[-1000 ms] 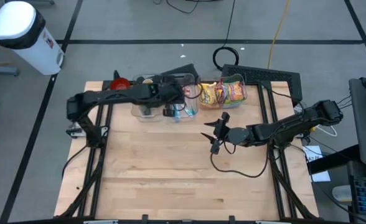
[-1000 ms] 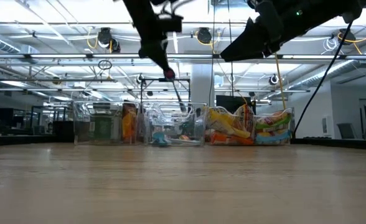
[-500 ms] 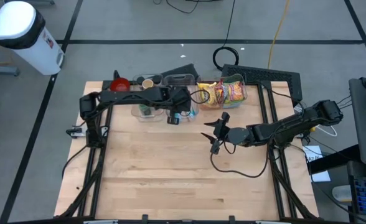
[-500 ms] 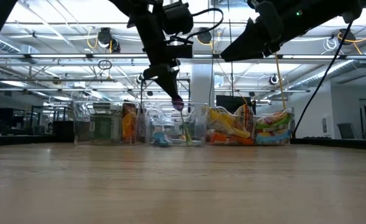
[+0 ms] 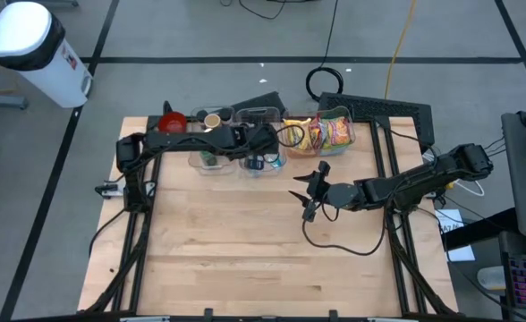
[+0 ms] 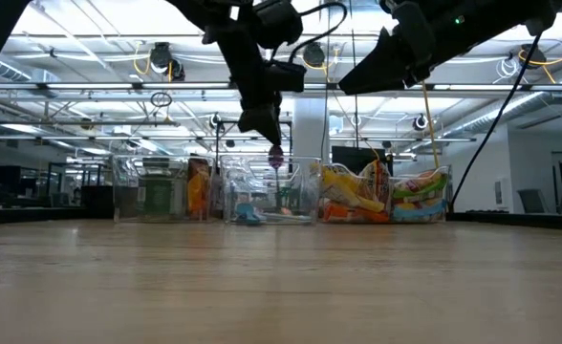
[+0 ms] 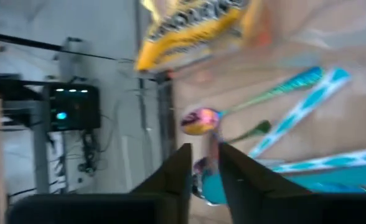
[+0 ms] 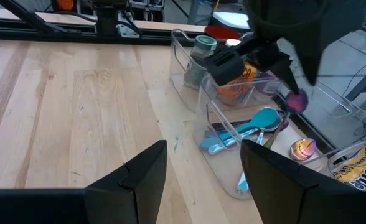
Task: Pick & Place Food Item
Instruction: Put the purple spoon into the middle transparent bin, then return to Home Position
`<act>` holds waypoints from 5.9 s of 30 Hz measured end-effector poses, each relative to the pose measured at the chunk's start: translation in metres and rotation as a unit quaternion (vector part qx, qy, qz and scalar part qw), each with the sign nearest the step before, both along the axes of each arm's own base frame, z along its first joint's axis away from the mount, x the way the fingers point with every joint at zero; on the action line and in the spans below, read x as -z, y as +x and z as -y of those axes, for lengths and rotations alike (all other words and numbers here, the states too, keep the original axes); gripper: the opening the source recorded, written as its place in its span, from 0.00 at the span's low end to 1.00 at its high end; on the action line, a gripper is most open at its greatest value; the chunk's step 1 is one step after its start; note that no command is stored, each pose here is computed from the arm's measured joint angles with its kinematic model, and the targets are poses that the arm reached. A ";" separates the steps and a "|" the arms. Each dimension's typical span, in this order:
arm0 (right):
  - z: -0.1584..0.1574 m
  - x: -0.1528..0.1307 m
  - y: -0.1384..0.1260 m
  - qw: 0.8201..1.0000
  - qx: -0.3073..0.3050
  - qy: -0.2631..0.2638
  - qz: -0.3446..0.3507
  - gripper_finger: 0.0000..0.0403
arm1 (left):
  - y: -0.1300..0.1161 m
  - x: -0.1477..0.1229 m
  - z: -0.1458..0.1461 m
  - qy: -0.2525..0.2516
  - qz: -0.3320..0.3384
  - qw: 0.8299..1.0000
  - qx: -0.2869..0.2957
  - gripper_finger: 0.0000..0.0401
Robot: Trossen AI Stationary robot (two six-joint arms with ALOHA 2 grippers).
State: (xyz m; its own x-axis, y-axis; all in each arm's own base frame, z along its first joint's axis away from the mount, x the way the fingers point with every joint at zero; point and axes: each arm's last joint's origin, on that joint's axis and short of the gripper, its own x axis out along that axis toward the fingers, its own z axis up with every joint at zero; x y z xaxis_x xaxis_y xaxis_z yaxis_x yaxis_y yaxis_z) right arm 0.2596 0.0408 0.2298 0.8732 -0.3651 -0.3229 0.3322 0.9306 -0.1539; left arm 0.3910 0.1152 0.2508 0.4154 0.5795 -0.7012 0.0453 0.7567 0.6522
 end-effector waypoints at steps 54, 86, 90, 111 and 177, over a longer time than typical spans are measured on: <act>0.021 -0.060 -0.145 0.994 -0.071 0.061 0.050 0.49 | -0.342 -0.031 0.110 -0.259 0.525 0.810 0.045 0.71; 0.047 0.025 -0.154 0.956 -0.159 0.077 0.235 0.49 | -0.319 0.023 0.114 -0.253 0.542 0.797 0.084 0.71; 0.047 0.035 -0.154 0.954 -0.161 0.076 0.242 0.49 | -0.319 0.023 0.114 -0.258 0.542 0.796 0.079 0.71; 0.048 0.034 -0.156 0.935 -0.151 0.067 0.313 0.49 | -0.301 0.058 0.116 -0.262 0.566 0.777 0.089 0.71; 0.045 0.066 -0.153 0.968 -0.205 0.026 0.140 0.49 | -0.295 0.076 0.119 -0.263 0.559 0.774 0.137 0.71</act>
